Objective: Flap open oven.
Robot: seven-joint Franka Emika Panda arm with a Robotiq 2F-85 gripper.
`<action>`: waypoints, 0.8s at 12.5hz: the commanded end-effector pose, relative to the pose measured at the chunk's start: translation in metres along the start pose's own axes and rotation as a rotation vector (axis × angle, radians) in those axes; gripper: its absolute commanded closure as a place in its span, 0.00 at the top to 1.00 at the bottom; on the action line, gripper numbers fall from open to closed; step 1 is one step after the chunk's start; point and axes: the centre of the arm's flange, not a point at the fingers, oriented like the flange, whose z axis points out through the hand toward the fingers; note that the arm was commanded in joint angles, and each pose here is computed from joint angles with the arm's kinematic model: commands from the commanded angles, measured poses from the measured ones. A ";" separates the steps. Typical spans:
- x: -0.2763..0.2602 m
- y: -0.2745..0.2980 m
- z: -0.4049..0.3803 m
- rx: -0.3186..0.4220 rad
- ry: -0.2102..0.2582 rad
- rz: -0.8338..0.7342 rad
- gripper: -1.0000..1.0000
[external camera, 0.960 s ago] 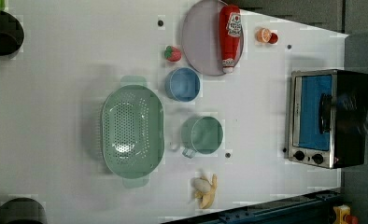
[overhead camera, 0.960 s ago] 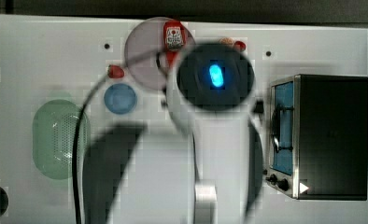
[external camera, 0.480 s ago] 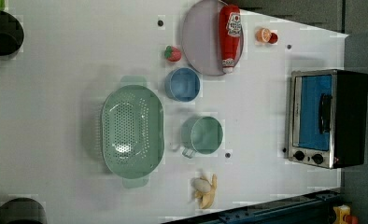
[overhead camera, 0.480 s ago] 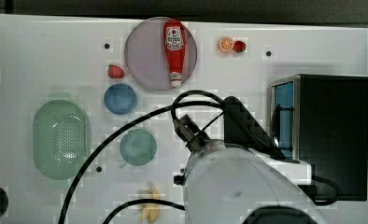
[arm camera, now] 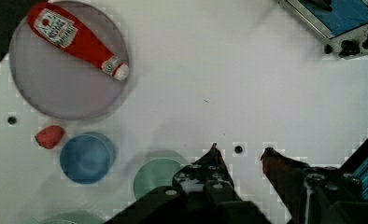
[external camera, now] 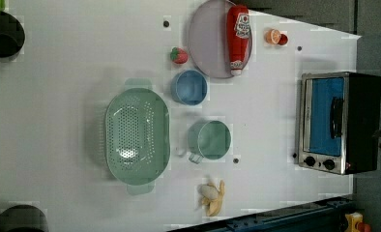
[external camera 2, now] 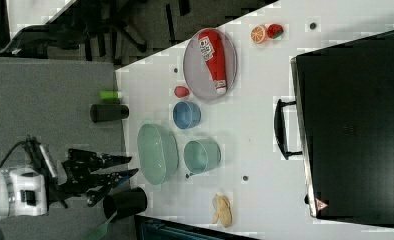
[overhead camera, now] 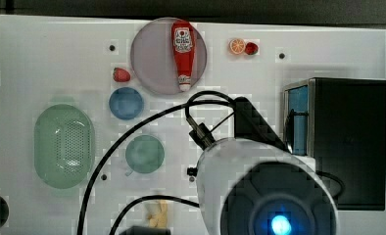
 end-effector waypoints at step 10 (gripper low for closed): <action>0.111 0.069 0.055 0.002 0.029 -0.738 0.17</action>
